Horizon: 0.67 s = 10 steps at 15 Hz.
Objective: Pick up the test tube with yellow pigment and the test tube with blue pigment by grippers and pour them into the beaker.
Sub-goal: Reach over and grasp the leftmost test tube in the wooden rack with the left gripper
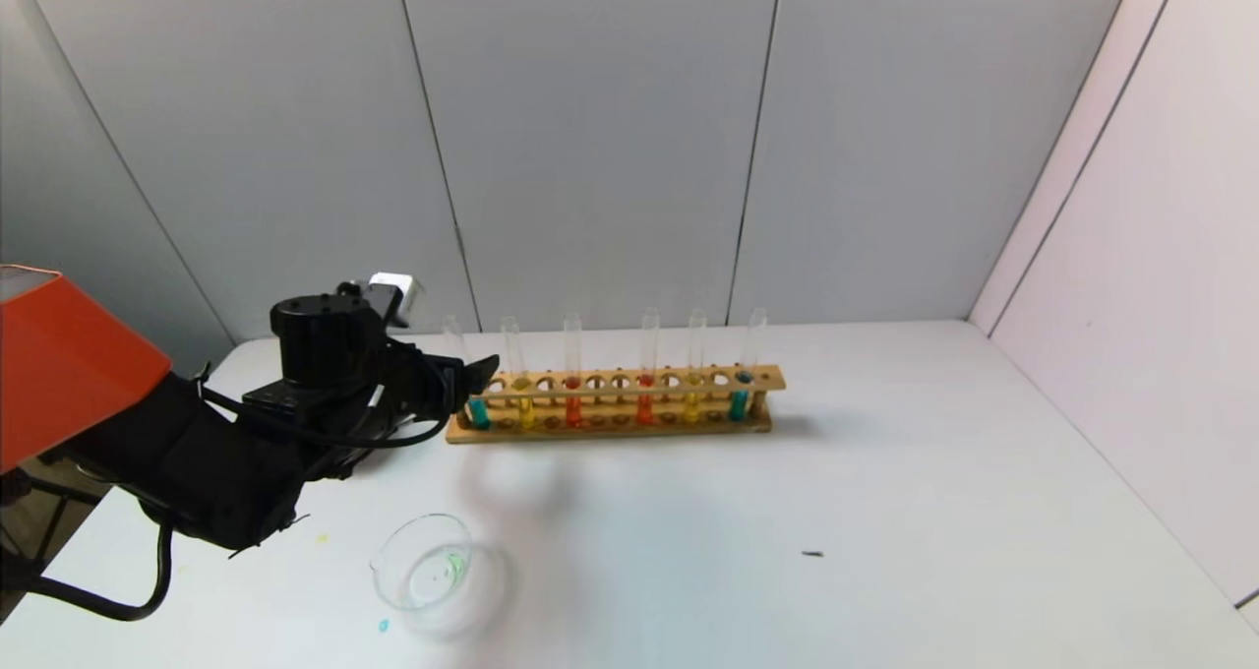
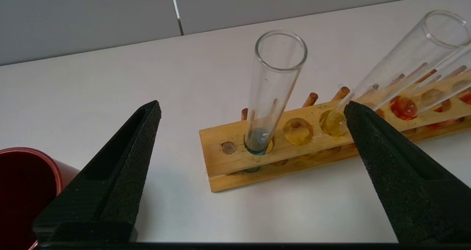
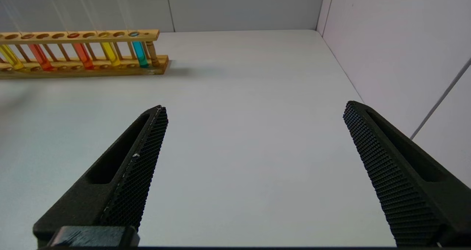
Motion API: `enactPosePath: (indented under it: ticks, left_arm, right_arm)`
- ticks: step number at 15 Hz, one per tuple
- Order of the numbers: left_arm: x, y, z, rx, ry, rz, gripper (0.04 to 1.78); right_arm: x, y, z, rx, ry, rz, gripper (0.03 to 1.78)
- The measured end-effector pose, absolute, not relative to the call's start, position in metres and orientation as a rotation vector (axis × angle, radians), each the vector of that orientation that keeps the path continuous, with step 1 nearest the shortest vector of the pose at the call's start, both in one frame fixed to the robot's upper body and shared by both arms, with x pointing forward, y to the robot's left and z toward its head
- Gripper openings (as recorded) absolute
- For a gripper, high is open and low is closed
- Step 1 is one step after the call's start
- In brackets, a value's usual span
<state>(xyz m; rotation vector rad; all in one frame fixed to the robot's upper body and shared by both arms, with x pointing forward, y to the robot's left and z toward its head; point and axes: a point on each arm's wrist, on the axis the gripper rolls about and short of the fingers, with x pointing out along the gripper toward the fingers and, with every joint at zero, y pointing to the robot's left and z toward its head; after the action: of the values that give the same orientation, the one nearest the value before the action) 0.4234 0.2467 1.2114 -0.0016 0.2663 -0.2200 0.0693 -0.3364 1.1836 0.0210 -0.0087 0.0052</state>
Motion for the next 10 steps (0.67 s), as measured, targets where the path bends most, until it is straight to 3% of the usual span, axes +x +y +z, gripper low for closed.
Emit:
enactPosePath:
  ticks: [6,10]
  left_arm:
    - [0.437,0.243,1.208,0.001,0.256,-0.217,1.67]
    - [0.439,0.243,1.206,-0.002,0.256,-0.217,1.20]
  right_arm:
    - [0.069,-0.336,1.184,0.021,-0.009,0.005,1.74]
    - [0.069,-0.336,1.184,0.021,-0.009,0.006,1.74]
